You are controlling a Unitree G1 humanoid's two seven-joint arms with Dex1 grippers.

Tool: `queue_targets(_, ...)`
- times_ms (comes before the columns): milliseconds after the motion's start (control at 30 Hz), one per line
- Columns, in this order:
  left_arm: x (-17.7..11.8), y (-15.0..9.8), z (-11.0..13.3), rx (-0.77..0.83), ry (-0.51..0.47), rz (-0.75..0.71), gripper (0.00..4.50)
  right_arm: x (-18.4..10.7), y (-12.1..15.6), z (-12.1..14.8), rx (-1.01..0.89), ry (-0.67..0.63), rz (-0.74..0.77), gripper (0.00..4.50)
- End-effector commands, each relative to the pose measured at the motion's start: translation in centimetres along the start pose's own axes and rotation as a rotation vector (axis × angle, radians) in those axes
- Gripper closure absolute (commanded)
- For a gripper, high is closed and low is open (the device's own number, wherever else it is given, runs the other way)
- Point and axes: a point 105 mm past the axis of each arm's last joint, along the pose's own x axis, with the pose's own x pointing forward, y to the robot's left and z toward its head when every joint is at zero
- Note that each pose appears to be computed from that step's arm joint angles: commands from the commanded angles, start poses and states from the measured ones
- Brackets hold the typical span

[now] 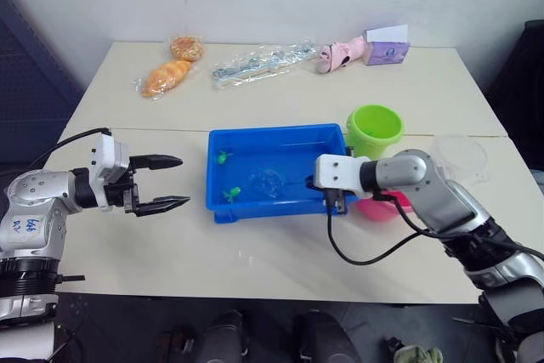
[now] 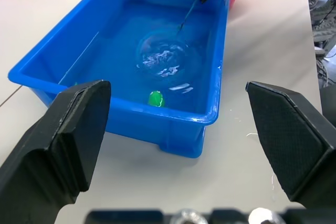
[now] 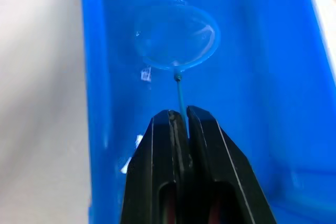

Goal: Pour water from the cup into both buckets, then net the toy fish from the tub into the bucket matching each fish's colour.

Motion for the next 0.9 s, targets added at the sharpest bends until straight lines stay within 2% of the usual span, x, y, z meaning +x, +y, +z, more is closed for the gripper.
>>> queue_targets(33, -0.2, 0.2, 1.1, 0.046, 0.003, 0.003, 0.07, 0.9, -0.6, 1.3, -0.025, -0.019, 0.009, 4.5)
queue_targets(200, -0.1, 0.2, 1.1, 0.045, 0.003, 0.002, 0.07, 2.0, -0.5, 3.0, 0.017, -0.085, 0.04, 4.5)
queue_targets(400, 0.0, 0.3, 0.9, 0.056, 0.007, 0.016, 0.07, 1.2, 0.1, 4.1, 0.177, -0.172, 0.082, 4.5)
queue_targets(633, 0.6, 0.5, 1.2, 0.053, -0.022, 0.021, 0.07, -2.8, 0.6, 3.0, 0.314, -0.187, 0.058, 4.5)
queue_targets(900, 3.0, 0.2, 2.4, 0.081, -0.098, -0.021, 0.07, -9.0, -0.8, 0.7, 0.391, -0.137, -0.12, 4.5)
